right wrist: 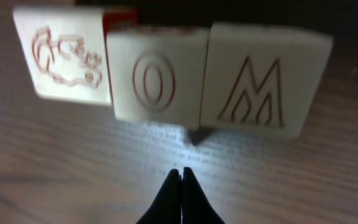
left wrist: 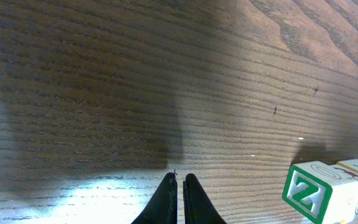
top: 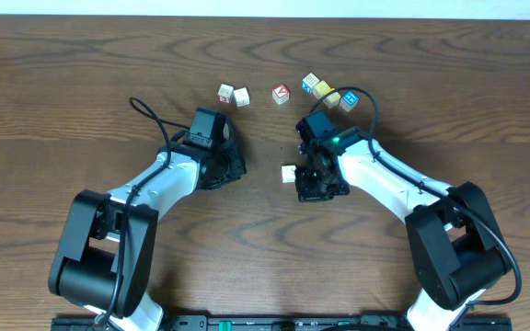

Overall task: Lift 3 blocks
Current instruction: 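Open both grippers and raise them away from the block row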

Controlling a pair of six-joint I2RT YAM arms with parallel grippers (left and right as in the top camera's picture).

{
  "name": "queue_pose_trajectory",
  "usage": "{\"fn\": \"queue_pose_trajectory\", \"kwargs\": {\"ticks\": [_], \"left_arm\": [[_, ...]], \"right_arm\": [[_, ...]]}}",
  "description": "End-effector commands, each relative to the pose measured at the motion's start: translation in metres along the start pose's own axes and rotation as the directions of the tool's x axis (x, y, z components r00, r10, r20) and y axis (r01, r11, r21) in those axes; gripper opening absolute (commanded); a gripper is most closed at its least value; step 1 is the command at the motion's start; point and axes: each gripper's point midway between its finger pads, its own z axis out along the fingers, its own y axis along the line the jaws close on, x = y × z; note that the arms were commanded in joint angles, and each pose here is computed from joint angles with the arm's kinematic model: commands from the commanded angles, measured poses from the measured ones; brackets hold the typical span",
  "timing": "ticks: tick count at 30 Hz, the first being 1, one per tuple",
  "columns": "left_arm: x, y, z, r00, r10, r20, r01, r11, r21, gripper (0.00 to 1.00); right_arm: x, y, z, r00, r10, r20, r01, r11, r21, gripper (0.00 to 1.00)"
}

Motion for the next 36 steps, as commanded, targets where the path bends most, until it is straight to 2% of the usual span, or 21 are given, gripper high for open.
{"fn": "queue_pose_trajectory", "kwargs": {"ticks": [1, 5, 36], "left_arm": [[-0.002, 0.002, -0.002, 1.0, -0.003, 0.015, 0.004, 1.0, -0.015, 0.07], [-0.001, 0.002, -0.002, 1.0, -0.003, 0.014, 0.004, 1.0, -0.016, 0.07], [-0.001, 0.003, -0.002, 1.0, -0.005, 0.011, 0.005, 1.0, -0.017, 0.07]], "right_arm": [[-0.002, 0.003, 0.004, 0.999, 0.0, 0.034, -0.001, 0.999, 0.032, 0.01], [-0.008, 0.003, 0.004, 0.997, -0.006, 0.076, 0.0, 0.997, 0.078, 0.01], [-0.016, 0.008, 0.005, 0.993, -0.018, 0.118, 0.01, 0.997, 0.073, 0.01]]}}
